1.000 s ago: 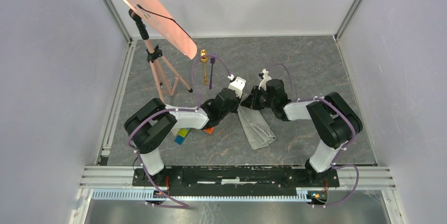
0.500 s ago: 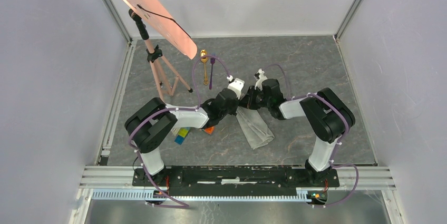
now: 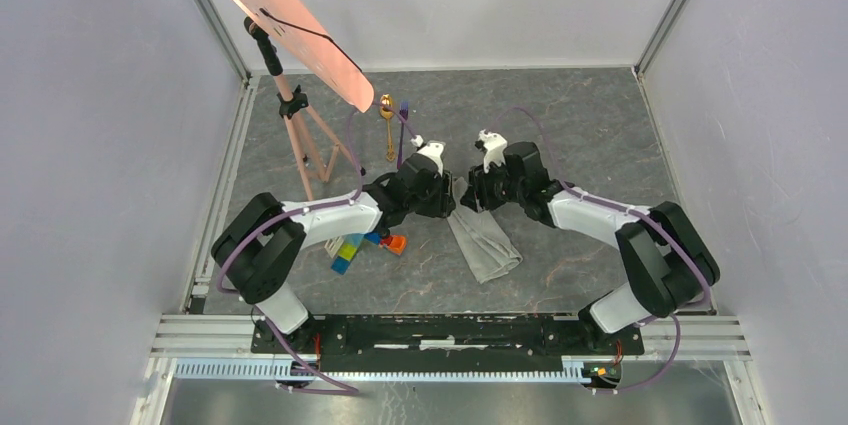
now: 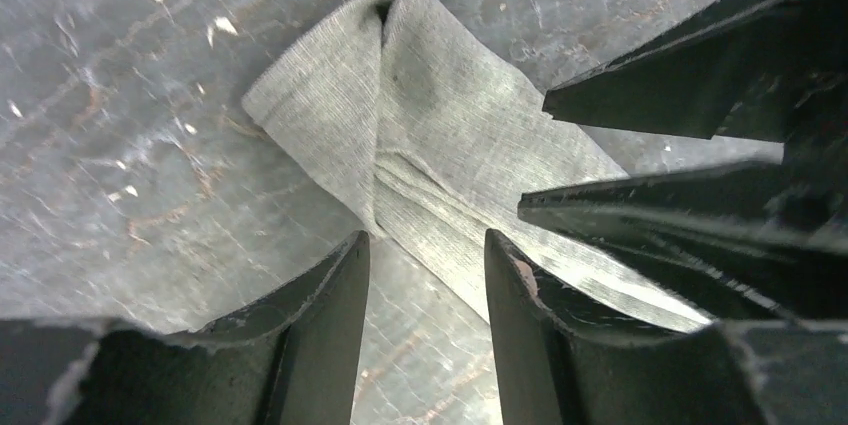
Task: Fold the napkin into a case and place the utensils inside
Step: Stuff the top corner of the smaller-rectangle-folded napkin at the center of the board.
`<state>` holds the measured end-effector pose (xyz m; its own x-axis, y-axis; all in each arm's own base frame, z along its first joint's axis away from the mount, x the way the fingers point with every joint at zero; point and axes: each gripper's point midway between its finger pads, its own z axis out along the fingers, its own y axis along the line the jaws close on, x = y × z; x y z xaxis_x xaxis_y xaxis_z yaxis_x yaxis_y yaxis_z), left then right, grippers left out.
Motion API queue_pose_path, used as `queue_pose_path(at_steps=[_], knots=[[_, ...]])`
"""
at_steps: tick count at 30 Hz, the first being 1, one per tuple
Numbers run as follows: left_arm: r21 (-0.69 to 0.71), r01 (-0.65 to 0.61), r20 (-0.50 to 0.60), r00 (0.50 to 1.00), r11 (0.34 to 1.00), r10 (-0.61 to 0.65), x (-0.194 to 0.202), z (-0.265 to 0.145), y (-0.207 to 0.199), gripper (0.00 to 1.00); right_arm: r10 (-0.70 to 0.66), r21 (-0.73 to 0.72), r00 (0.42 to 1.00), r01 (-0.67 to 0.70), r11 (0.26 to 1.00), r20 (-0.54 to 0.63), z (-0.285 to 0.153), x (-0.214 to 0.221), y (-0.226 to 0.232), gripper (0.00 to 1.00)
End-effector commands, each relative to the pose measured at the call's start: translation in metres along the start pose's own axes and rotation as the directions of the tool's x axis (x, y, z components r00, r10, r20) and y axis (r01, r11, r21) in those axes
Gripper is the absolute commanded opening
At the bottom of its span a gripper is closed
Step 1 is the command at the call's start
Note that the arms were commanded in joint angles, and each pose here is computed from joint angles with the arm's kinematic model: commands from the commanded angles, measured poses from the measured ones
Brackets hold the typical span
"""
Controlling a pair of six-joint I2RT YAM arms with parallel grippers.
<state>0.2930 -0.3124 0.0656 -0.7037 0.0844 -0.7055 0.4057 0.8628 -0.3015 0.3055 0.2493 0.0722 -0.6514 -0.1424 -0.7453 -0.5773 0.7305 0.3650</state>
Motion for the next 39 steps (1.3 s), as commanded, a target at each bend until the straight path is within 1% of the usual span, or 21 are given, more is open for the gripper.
queue_pose_path(at_steps=[1, 4, 9, 14, 16, 19, 20, 25, 29, 31, 34, 36, 37, 39], knots=[[0.028, 0.235, -0.117, 0.966, 0.972, -0.23, 0.01, -0.018, -0.021, 0.52, -0.284, 0.07, 0.949, 0.295, 0.953, -0.139, -0.016, 0.019, -0.008, 0.52], [-0.005, 0.344, -0.155, 0.927, 0.939, -0.341, 0.018, -0.022, -0.023, 0.48, -0.355, 0.092, 0.923, 0.37, 0.924, -0.15, -0.021, 0.022, -0.003, 0.53], [-0.014, 0.454, -0.191, 0.873, 0.891, -0.448, 0.031, -0.021, -0.028, 0.38, -0.426, 0.108, 0.884, 0.45, 0.886, -0.191, -0.019, 0.032, 0.004, 0.51], [-0.026, 0.537, -0.254, 0.812, 0.843, -0.525, 0.05, -0.008, -0.033, 0.37, -0.456, 0.148, 0.859, 0.495, 0.856, -0.234, -0.018, 0.044, 0.003, 0.53], [-0.034, 0.57, -0.252, 0.79, 0.821, -0.559, 0.054, -0.002, -0.032, 0.34, -0.465, 0.155, 0.854, 0.504, 0.849, -0.233, -0.017, 0.047, 0.005, 0.53], [-0.075, 0.586, -0.227, 0.778, 0.807, -0.586, 0.061, 0.002, -0.023, 0.3, -0.47, 0.151, 0.847, 0.513, 0.845, -0.247, -0.015, 0.053, 0.007, 0.54], [-0.067, 0.594, -0.209, 0.777, 0.802, -0.594, 0.059, 0.004, -0.022, 0.29, -0.473, 0.156, 0.844, 0.518, 0.841, -0.252, -0.014, 0.055, 0.007, 0.54], [-0.053, 0.641, -0.197, 0.745, 0.766, -0.637, 0.063, 0.011, -0.022, 0.28, -0.48, 0.169, 0.836, 0.531, 0.83, -0.268, -0.008, 0.062, 0.006, 0.53], [-0.056, 0.647, -0.201, 0.739, 0.761, -0.643, 0.068, 0.014, -0.021, 0.26, -0.487, 0.193, 0.831, 0.542, 0.818, -0.271, -0.005, 0.062, 0.006, 0.5], [-0.062, 0.645, -0.196, 0.74, 0.762, -0.643, 0.07, 0.014, -0.018, 0.22, -0.478, 0.209, 0.835, 0.536, 0.818, -0.271, -0.004, 0.061, 0.005, 0.43], [-0.068, 0.639, -0.197, 0.744, 0.766, -0.639, 0.073, 0.014, -0.016, 0.17, -0.468, 0.204, 0.849, 0.517, 0.831, -0.243, -0.005, 0.053, 0.015, 0.28], [-0.068, 0.636, -0.197, 0.746, 0.768, -0.636, 0.075, 0.014, -0.016, 0.14, -0.449, 0.199, 0.866, 0.491, 0.848, -0.221, -0.007, 0.045, 0.022, 0.2], [-0.07, 0.637, -0.2, 0.745, 0.768, -0.637, 0.078, 0.014, -0.015, 0.12, -0.438, 0.203, 0.874, 0.477, 0.855, -0.211, -0.009, 0.039, 0.026, 0.14], [-0.066, 0.644, -0.204, 0.739, 0.762, -0.642, 0.081, 0.015, -0.015, 0.09, -0.394, 0.201, 0.898, 0.43, 0.88, -0.197, -0.011, 0.035, 0.032, 0.08]])
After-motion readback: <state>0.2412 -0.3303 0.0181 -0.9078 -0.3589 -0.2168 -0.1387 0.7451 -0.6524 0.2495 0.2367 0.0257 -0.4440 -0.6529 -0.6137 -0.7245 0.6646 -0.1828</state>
